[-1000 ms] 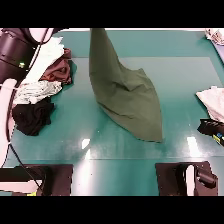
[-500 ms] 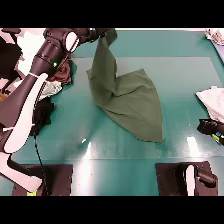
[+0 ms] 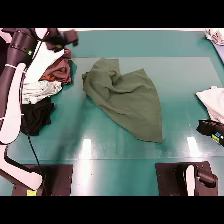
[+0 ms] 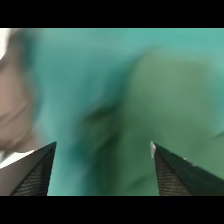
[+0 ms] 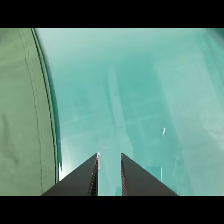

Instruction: Fold the shirts.

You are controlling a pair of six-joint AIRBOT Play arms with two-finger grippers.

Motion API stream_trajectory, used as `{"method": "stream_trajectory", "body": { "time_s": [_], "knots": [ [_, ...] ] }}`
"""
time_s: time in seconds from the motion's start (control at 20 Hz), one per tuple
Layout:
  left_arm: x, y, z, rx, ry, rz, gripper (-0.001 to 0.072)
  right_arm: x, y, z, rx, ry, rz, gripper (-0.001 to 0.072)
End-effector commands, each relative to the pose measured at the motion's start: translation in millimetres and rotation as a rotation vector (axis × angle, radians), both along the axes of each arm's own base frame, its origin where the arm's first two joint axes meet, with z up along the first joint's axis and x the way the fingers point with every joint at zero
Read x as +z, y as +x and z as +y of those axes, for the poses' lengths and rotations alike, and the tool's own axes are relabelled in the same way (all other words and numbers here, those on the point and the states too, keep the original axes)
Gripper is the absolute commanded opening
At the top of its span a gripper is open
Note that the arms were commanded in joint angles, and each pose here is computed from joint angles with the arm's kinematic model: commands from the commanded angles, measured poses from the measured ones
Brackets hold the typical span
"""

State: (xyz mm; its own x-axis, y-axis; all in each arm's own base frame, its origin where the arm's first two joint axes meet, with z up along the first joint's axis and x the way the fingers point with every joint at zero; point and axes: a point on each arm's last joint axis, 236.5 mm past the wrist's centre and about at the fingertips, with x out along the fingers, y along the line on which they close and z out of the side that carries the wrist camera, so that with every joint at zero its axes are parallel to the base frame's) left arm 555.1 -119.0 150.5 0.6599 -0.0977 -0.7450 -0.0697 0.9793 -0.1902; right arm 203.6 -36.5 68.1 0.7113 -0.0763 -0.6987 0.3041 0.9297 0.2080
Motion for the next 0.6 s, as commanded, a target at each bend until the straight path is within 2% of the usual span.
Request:
{"method": "stream_trajectory", "body": {
  "time_s": [0.0, 0.1, 0.15, 0.2, 0.3, 0.4, 0.45, 0.55],
  "knots": [
    [-62, -52, 43, -0.092, 0.202, 0.305, 0.0698, -4, -3, 3, 0.007, 0.009, 0.022, 0.0175],
    [-78, -46, 29, -0.115, 0.147, 0.294, 0.0697, -6, -5, 6, 0.013, 0.021, 0.032, 0.0174],
    [-82, -41, 26, -0.118, 0.139, 0.276, 0.0586, -7, -7, 7, 0.016, 0.025, 0.042, 0.0175],
    [-83, -32, 25, -0.118, 0.136, 0.248, 0.0522, -9, -8, 8, 0.019, 0.028, 0.049, 0.0175],
    [-88, -17, 17, -0.139, 0.124, 0.198, 0.0523, -10, -9, 9, 0.022, 0.032, 0.058, 0.0175],
    [-107, -12, -6, -0.192, 0.049, 0.213, 0.0525, -11, -10, 10, 0.023, 0.035, 0.064, 0.0175],
    [-120, -12, -18, -0.219, 0.009, 0.237, 0.0563, -11, -10, 10, 0.023, 0.034, 0.064, 0.0175],
    [-146, -9, -30, -0.238, -0.037, 0.269, 0.0563, -11, -11, 10, 0.024, 0.036, 0.067, 0.0175]
  ]
}}
